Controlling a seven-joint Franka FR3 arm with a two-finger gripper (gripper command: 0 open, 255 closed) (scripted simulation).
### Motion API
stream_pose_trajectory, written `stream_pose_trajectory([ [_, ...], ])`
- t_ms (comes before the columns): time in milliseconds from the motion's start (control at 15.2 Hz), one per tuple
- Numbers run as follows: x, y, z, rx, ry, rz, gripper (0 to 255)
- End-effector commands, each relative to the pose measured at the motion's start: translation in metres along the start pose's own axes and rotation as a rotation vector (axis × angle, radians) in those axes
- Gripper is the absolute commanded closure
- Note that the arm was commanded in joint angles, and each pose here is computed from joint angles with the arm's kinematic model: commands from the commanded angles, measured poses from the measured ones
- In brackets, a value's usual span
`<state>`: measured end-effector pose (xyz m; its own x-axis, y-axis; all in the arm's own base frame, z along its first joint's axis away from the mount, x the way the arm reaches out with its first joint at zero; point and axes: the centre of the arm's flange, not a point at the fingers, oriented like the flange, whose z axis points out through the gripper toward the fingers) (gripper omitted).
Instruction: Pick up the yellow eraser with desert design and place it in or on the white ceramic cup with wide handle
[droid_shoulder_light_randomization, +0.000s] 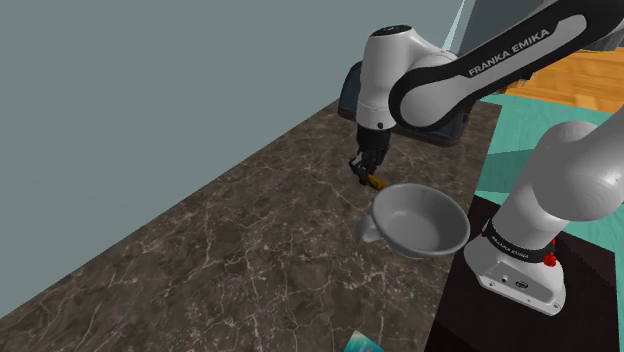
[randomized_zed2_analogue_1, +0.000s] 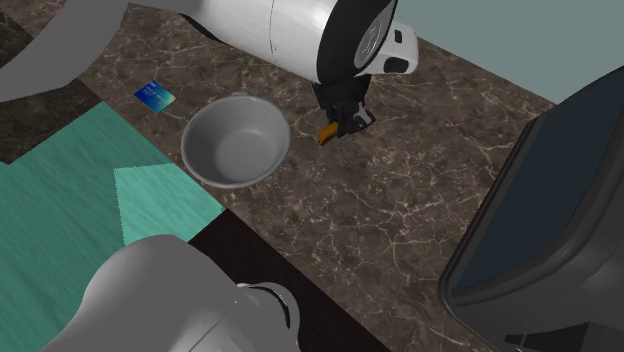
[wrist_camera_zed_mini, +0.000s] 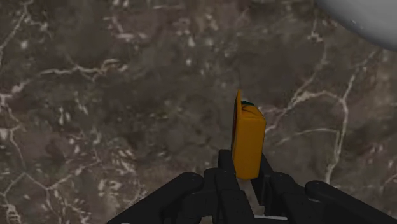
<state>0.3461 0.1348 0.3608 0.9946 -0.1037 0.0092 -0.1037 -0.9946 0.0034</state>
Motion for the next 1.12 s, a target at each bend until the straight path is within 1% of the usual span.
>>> stream_pose_trajectory([
  [0, 0.001, 0.0, -0.01, 0.0, -0.001, 0.0, 255],
  [1056, 0.001, 0.001, -0.094, 0.0, -0.001, 0.0, 255],
])
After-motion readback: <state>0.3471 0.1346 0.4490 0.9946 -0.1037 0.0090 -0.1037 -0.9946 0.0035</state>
